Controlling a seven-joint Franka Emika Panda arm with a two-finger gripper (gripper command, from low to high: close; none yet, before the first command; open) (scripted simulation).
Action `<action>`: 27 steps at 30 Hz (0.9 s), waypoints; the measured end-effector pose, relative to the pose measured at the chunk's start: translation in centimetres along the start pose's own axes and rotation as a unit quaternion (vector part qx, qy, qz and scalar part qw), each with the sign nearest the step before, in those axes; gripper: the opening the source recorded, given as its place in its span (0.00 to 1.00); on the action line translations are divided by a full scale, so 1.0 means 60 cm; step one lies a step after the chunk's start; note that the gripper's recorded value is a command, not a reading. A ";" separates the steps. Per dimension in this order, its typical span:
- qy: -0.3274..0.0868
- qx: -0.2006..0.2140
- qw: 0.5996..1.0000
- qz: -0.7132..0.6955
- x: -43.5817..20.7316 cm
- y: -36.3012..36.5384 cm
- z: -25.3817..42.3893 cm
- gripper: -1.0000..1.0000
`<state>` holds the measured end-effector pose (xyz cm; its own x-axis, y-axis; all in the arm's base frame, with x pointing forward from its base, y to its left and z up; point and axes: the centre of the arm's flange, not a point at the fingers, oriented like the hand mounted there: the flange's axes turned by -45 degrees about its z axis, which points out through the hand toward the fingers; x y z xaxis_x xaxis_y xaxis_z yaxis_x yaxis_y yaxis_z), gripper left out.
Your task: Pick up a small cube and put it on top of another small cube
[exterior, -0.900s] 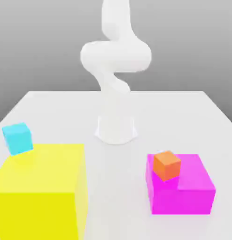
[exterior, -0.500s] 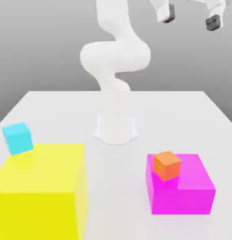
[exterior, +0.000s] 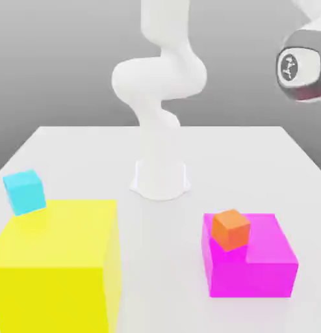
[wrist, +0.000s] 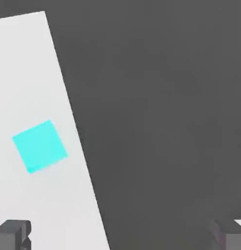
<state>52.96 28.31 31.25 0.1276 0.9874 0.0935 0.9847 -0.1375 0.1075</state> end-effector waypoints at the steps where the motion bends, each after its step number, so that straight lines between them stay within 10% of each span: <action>1: -0.006 0.009 1.000 -0.024 0.012 -0.010 0.030 0.50; 9: -0.037 0.060 0.985 -0.155 0.061 -0.088 0.262 0.50; 10: -0.038 0.060 0.985 -0.156 0.059 -0.092 0.285 0.00; 21: -0.040 0.060 0.986 -0.149 0.058 -0.077 0.200 0.00; 27: -0.069 0.035 0.997 0.029 -0.147 0.050 0.047 0.00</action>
<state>55.10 19.41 27.95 0.1949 0.9800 -0.0403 0.9804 -0.1935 0.0355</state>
